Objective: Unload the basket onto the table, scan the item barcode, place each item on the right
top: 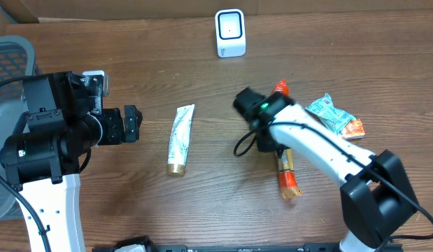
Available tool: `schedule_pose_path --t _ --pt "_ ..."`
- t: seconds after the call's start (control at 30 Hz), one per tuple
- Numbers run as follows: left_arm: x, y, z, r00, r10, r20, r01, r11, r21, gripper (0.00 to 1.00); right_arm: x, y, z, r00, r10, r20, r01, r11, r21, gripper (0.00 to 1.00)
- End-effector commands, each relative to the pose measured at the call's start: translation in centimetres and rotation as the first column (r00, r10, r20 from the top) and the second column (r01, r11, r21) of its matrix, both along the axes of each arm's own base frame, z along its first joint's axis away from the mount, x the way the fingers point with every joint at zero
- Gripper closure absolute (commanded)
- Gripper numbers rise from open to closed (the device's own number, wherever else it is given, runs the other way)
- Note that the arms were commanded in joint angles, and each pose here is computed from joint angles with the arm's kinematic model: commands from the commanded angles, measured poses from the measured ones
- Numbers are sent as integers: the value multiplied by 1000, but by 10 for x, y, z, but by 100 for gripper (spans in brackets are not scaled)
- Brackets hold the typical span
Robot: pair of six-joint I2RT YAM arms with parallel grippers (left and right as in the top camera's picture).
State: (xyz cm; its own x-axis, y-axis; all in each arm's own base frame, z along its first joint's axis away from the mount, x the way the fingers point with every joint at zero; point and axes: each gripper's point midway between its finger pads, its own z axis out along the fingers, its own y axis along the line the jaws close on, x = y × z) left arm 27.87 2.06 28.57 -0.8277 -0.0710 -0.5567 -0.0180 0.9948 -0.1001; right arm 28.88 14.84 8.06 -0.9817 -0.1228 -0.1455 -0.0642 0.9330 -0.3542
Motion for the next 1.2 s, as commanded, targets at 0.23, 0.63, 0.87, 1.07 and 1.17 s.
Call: schedule_pose_path --t 0.23,0.63,0.87,1.07,1.17 --pt "3 0 6 1000 -10 19 10 1000 0 0 13 52 -18 993 113 32 -116 988 105 96" --pt "3 0 6 1000 -10 19 10 1000 0 0 2 85 -35 970 240 -46 -223 947 232 41" --pt "3 0 6 1000 -11 19 11 1000 1 1 5 82 -36 974 223 -49 -205 948 242 26" --pt "3 0 6 1000 -10 19 10 1000 0 0 7 83 -41 967 249 -47 -232 945 230 26" --pt "3 0 6 1000 -10 19 10 1000 0 0 16 68 -40 971 239 -18 -234 962 143 27"
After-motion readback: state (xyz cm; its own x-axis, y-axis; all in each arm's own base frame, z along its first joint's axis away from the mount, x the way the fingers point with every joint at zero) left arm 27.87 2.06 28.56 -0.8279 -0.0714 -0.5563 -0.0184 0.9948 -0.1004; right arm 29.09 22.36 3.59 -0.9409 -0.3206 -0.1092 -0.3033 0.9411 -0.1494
